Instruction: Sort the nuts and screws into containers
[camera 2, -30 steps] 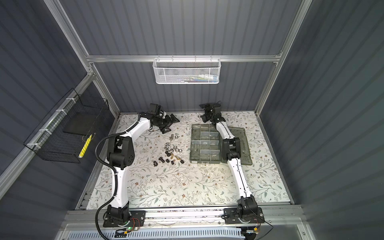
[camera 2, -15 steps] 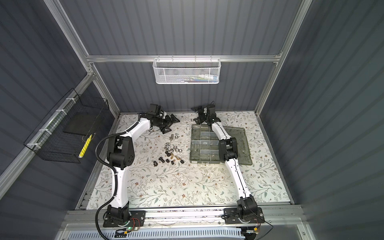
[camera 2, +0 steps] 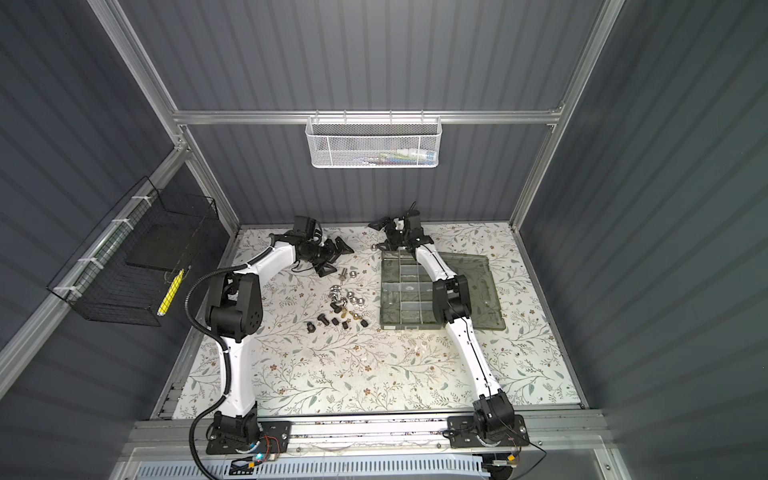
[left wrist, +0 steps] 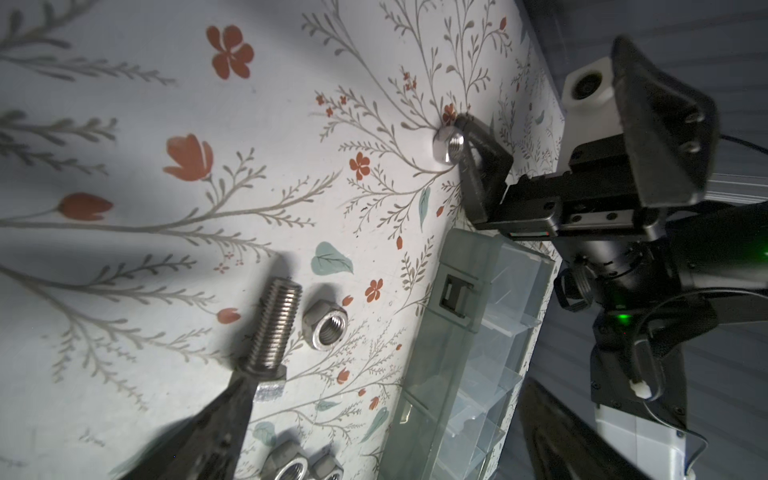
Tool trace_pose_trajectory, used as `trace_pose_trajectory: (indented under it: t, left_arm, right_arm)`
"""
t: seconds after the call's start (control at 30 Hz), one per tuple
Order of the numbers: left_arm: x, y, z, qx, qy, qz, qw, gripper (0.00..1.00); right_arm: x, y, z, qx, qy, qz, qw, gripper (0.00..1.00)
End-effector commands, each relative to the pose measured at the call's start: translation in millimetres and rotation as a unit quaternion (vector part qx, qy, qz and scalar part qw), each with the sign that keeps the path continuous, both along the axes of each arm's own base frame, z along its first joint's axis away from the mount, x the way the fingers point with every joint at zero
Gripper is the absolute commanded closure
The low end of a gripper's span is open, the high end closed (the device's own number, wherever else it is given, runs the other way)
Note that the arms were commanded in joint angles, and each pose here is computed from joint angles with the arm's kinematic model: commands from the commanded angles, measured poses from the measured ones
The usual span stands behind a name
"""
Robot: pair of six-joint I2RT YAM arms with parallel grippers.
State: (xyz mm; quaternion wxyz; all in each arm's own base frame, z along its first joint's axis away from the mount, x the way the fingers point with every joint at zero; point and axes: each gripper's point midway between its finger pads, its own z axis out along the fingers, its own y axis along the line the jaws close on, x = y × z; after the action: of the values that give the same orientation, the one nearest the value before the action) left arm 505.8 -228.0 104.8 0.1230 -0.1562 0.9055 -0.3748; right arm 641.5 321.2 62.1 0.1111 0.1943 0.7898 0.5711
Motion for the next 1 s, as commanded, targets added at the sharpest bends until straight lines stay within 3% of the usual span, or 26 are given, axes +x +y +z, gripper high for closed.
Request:
trace_pose_trajectory:
  t: [0.0,0.23,0.53,0.97]
  left_arm:
    - [1.6,4.1,24.4,-0.006,-0.025,0.009,1.0,0.0]
    - [12.0,6.5,28.7,0.005,-0.049,0.014,0.999,0.0]
    - [41.3,15.1,23.0,0.062,-0.091,0.016,0.994,0.0]
    - [72.3,-24.9,4.1,0.083,-0.13,-0.029,0.988,0.0]
  right_arm:
    - [-31.1,10.9,-39.3,-0.028,0.07,0.037,0.997,0.01]
    - [-22.8,2.9,3.8,-0.012,0.032,0.04,0.999,0.01]
    - [-16.7,-31.6,88.7,-0.042,-0.058,0.03,0.997,0.01]
    - [-62.0,-93.0,117.4,-0.141,-0.037,0.023,0.989,0.01]
